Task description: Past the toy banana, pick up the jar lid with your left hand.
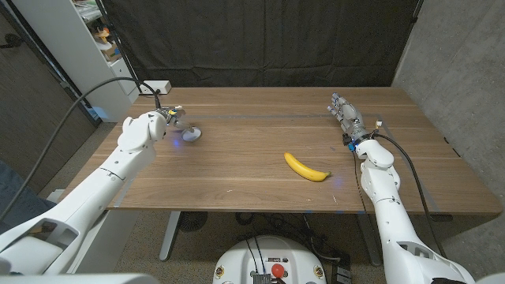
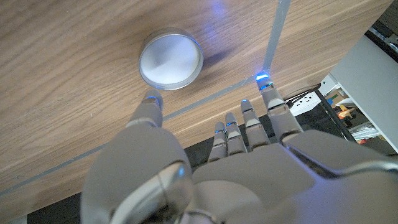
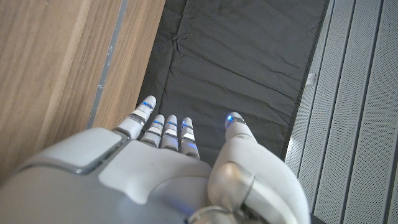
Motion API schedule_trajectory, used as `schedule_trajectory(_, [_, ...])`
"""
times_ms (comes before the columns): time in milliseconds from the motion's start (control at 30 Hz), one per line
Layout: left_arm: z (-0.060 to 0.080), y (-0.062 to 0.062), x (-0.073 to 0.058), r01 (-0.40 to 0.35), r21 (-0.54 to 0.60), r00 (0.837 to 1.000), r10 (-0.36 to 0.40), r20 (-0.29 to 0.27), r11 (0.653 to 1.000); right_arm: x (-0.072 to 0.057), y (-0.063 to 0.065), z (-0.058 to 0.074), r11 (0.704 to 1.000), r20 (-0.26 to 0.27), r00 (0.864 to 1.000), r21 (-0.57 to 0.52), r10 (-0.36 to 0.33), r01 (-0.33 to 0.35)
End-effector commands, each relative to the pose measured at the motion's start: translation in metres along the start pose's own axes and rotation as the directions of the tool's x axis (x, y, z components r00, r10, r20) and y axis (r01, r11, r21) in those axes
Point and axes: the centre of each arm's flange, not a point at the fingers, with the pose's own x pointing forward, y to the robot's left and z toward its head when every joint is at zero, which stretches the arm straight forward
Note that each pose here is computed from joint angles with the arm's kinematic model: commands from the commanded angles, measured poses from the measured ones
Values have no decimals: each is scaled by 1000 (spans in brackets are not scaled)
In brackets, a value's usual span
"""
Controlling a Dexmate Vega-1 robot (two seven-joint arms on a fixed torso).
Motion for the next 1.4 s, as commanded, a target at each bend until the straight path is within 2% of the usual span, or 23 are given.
schedule_trajectory(33, [6, -5, 4, 20, -7, 1000, -20, 3, 1000, 2, -1, 0, 1000, 2, 1000, -1, 5, -5])
schedule_trajectory(333, [16, -9, 12, 48, -7, 999, -48, 12, 999, 2, -5, -2, 1000, 1, 1000, 2, 0, 0])
schedule_trajectory(633, [19, -15, 15, 71, -26, 997, -70, 13, 997, 2, -7, -3, 1000, 2, 1000, 3, -3, 3])
schedule_trajectory(833, [22, -21, 16, 82, -47, 997, -81, 11, 996, 3, -8, -3, 1000, 4, 1000, 6, -2, 2])
schedule_trajectory(1400, [23, -22, 13, 81, -64, 997, -81, 0, 995, 2, -12, -8, 1000, -11, 1000, 6, -3, 3])
